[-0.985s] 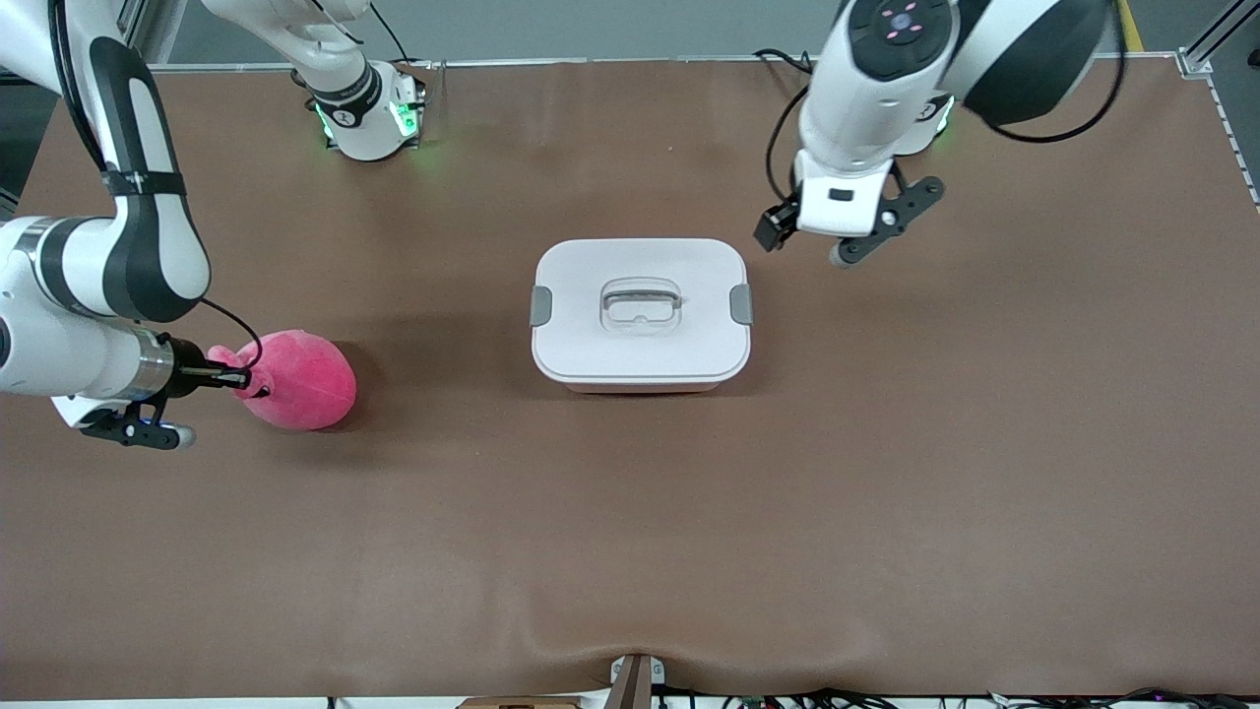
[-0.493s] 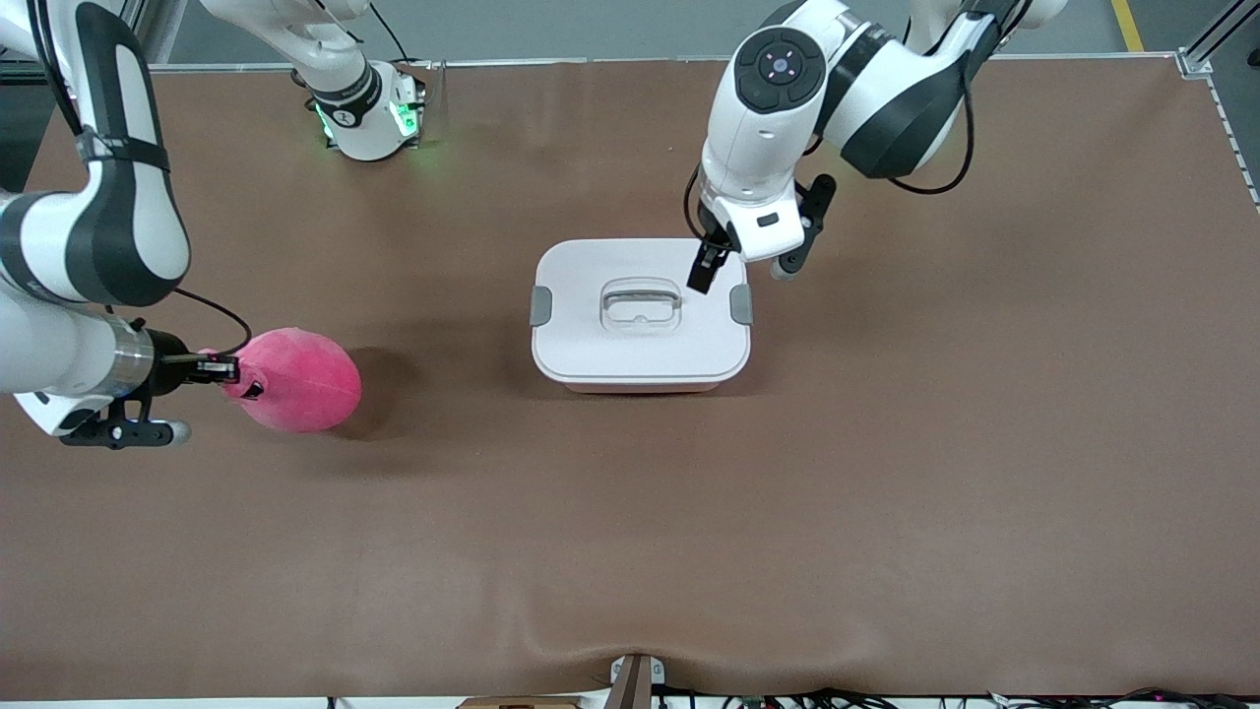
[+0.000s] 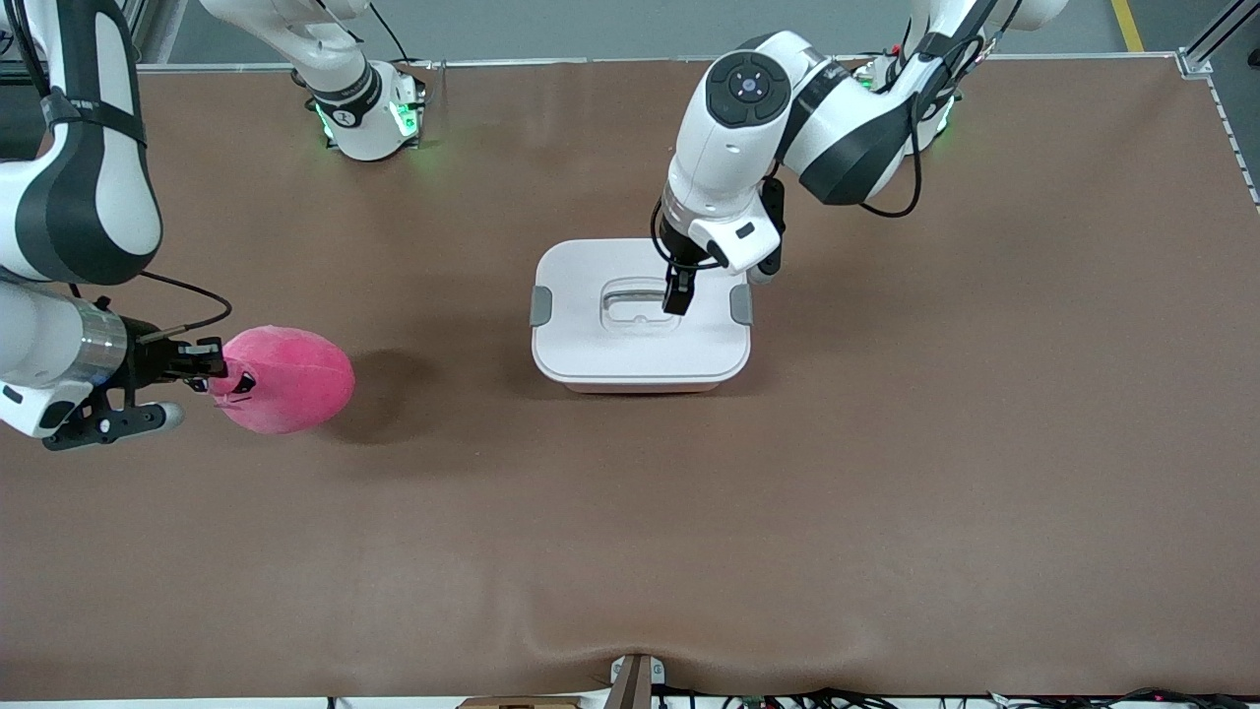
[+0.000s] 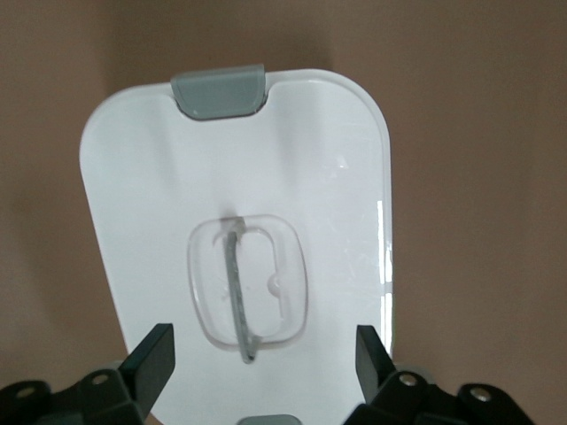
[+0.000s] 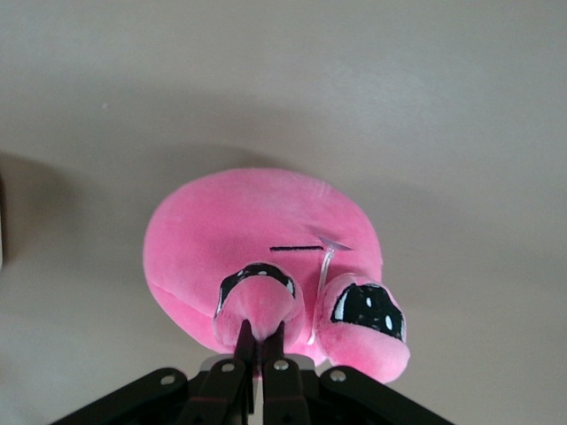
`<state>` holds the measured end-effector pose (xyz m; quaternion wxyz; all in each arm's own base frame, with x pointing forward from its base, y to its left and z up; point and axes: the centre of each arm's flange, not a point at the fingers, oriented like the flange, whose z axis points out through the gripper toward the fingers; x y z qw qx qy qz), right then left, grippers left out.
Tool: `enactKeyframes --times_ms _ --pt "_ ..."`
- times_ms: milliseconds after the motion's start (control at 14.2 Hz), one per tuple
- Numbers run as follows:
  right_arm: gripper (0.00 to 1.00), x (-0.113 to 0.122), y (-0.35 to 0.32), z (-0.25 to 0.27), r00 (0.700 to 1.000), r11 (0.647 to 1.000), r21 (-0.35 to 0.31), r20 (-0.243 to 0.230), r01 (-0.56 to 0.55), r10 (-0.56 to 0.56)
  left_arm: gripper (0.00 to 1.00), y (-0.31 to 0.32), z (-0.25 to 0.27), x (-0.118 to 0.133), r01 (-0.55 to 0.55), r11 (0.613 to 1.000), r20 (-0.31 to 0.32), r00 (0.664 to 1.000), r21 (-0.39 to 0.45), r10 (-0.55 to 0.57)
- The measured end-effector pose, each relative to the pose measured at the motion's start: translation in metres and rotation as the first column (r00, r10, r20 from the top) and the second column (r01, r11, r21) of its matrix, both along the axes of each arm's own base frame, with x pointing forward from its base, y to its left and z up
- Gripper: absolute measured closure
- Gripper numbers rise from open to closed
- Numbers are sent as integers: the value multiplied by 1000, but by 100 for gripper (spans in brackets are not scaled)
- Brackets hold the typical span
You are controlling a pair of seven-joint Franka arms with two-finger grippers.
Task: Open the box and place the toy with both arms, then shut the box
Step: 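Grasp the pink plush with the right gripper while the left grips the lid handle, then lift the pink plush with the right gripper while the left holds the lid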
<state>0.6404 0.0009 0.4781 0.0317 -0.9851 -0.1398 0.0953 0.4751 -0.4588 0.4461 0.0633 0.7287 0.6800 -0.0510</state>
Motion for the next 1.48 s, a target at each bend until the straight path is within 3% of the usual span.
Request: enactKeyframes --times_ms 211,281,563,704,1196,1407,1478 --pt "95 -2 4 21 991 991 30 17 -130 129 11 -14 -21 -7 -39 999 1 999 29 39" --pt "95 -4 7 28 984 984 40 31 -175 173 16 -19 -30 -9 -47 998 -7 999 39 48" --pt "95 -12 32 53 935 935 59 71 -351 347 19 -42 -58 -27 -46 995 0 999 88 46" --pt "95 -16 47 57 919 917 64 70 -393 389 28 -49 -69 -33 -42 994 9 999 104 42" --pt "95 -20 66 62 850 847 77 84 -526 520 34 -61 -85 -42 -20 994 6 1000 111 19" --pt "95 -20 68 63 796 792 85 100 -605 597 44 -61 -95 -42 -18 993 -6 1000 121 19" --pt "95 -19 69 63 776 772 84 109 -630 621 56 -61 -100 -42 -18 992 -10 1000 124 19"
